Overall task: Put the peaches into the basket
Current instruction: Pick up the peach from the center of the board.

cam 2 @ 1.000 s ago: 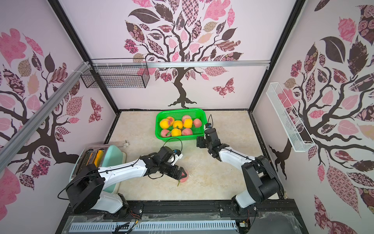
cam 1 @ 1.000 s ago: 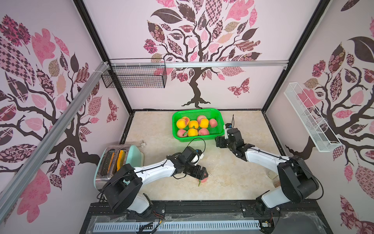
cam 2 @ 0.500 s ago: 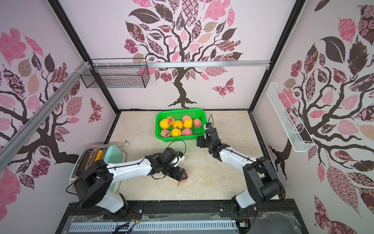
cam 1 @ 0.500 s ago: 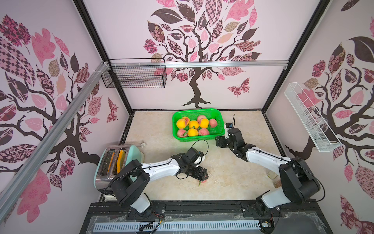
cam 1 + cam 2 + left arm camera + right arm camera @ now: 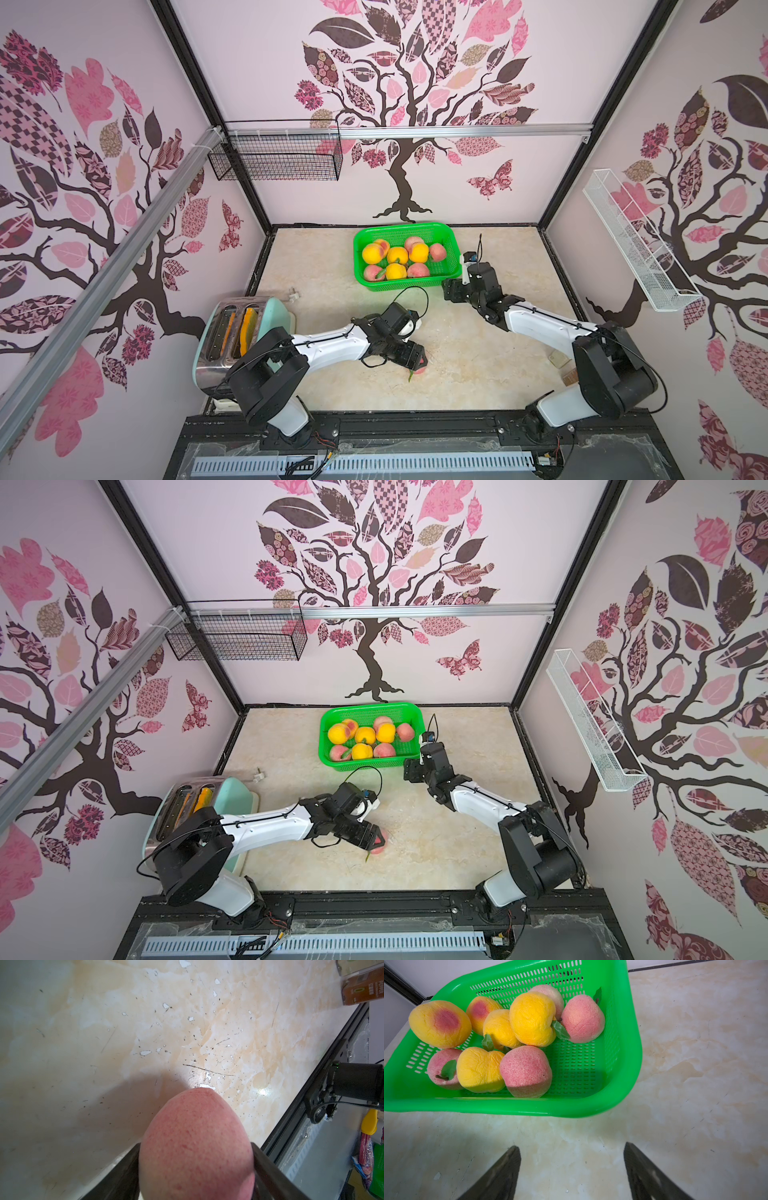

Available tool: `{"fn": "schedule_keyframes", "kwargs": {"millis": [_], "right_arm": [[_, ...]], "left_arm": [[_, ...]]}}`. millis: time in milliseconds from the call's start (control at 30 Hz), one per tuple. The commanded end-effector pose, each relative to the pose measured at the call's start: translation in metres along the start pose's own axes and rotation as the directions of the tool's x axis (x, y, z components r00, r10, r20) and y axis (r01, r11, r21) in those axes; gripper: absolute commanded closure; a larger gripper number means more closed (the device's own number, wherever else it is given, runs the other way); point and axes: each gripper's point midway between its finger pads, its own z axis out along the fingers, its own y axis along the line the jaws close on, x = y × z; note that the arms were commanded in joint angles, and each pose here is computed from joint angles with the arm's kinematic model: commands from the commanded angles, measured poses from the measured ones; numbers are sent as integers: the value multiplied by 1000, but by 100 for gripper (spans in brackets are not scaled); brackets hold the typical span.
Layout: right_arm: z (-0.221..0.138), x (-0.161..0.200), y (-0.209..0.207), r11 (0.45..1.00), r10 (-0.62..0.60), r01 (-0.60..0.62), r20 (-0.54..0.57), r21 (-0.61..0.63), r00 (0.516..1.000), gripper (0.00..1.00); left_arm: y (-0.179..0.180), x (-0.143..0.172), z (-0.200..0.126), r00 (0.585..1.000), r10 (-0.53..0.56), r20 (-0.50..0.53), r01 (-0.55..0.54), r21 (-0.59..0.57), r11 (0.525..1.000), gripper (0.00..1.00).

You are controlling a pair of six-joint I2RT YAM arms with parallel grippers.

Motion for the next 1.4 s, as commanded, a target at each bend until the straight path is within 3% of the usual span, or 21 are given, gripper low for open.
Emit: {"fn": "schedule_keyframes", "kwargs": {"millis": [0, 667, 1033, 1367], "right_arm": [[0, -1, -4, 1000, -7, 7, 5, 15, 1000, 19], [-3, -1, -5, 1000, -4, 4, 10, 18, 1000, 19], [-7, -4, -4, 1000, -4, 4, 18, 17, 1000, 19], [-9, -4, -3, 1000, 3, -4, 24, 8, 1000, 20]], "left_arm": [[-3, -5, 0, 1000, 24, 13, -24, 2, 1000, 27], [-7, -20, -40, 987, 131, 97, -124, -77, 989, 27], [-3, -68, -67, 970, 160, 185, -137, -129, 982, 26], [6, -132, -102, 927, 214, 308, -141, -242, 960, 25]]}}
